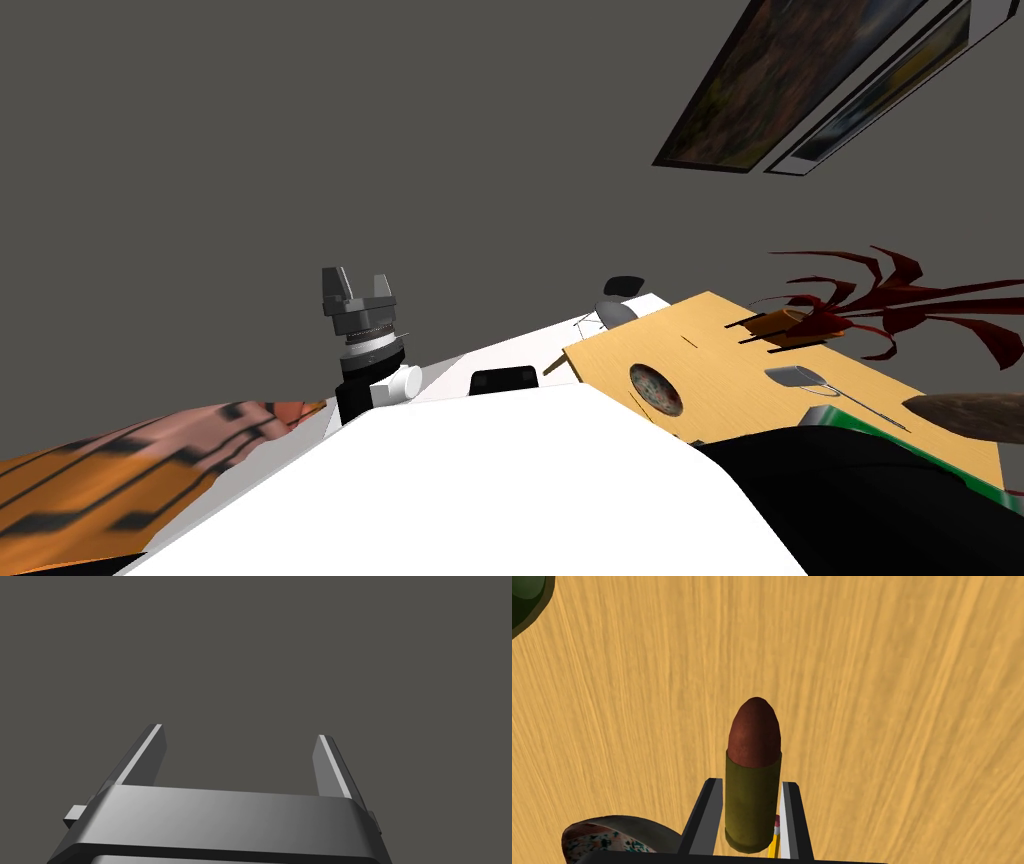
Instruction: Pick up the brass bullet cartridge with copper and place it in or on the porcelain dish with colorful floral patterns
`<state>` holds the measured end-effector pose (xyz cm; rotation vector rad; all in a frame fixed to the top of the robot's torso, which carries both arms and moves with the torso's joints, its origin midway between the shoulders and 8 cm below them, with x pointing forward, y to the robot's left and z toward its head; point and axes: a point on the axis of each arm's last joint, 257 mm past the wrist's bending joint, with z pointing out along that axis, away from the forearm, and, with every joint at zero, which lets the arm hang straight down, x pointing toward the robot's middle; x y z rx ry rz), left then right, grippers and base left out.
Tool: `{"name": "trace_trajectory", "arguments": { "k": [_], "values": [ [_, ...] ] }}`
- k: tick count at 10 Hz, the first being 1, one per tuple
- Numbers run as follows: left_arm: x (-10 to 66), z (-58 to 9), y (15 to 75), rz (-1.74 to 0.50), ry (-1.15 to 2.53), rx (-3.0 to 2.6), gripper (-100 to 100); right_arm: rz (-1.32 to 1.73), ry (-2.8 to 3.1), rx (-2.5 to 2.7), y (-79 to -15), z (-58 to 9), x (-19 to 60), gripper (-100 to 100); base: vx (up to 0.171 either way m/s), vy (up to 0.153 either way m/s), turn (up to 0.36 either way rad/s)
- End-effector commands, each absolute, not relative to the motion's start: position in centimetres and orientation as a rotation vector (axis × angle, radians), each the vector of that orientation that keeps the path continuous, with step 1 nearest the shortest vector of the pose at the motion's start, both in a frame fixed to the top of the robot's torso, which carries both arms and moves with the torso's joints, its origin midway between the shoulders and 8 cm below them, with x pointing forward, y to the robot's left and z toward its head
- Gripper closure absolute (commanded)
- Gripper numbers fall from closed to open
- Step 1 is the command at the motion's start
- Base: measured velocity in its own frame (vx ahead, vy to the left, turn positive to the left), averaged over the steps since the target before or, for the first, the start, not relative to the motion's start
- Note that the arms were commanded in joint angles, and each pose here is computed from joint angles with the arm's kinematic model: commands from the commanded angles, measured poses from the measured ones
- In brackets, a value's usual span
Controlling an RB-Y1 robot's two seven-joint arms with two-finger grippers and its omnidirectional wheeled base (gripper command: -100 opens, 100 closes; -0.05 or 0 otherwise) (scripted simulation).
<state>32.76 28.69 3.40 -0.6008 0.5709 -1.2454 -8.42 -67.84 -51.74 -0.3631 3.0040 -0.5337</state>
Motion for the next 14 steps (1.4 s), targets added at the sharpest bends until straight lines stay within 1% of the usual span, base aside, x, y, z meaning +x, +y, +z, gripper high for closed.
{"name": "trace_trajectory", "arguments": {
  "k": [1,4,5,10,11,13,14],
  "values": [
    [32.8,3.4,28.7,-1.245,0.571,-0.601,0,-0.581,3.003,-0.374,-69.8,-50.1,-8.3,100,-0.030,0.076,-0.010],
    [32.8,3.4,28.7,-1.245,0.571,-0.601,0,-0.581,3.003,-0.374,-69.8,-50.1,-8.3,100,-0.017,0.023,-0.005],
    [32.8,3.4,28.7,-1.245,0.571,-0.601,0,-0.627,2.995,-0.383,-71.9,-48.4,-7.8,100,-0.034,0.051,-0.008],
    [32.8,3.4,28.7,-1.245,0.571,-0.601,0,-0.715,2.966,-0.400,-75.9,-44.7,-5.8,100,-0.048,0.090,-0.014],
    [32.8,3.4,28.7,-1.246,0.571,-0.601,0,-0.715,2.966,-0.400,-75.9,-44.7,-5.8,100,-0.030,0.059,-0.006],
    [32.8,3.4,28.7,-1.245,0.571,-0.601,0,-0.772,2.942,-0.411,-78.5,-41.8,-4.3,100,-0.028,0.074,-0.018],
    [32.8,3.4,28.7,-1.246,0.571,-0.601,0,-0.772,2.942,-0.411,-78.5,-41.8,-4.3,100,-0.038,0.082,-0.007]
  ]
}}
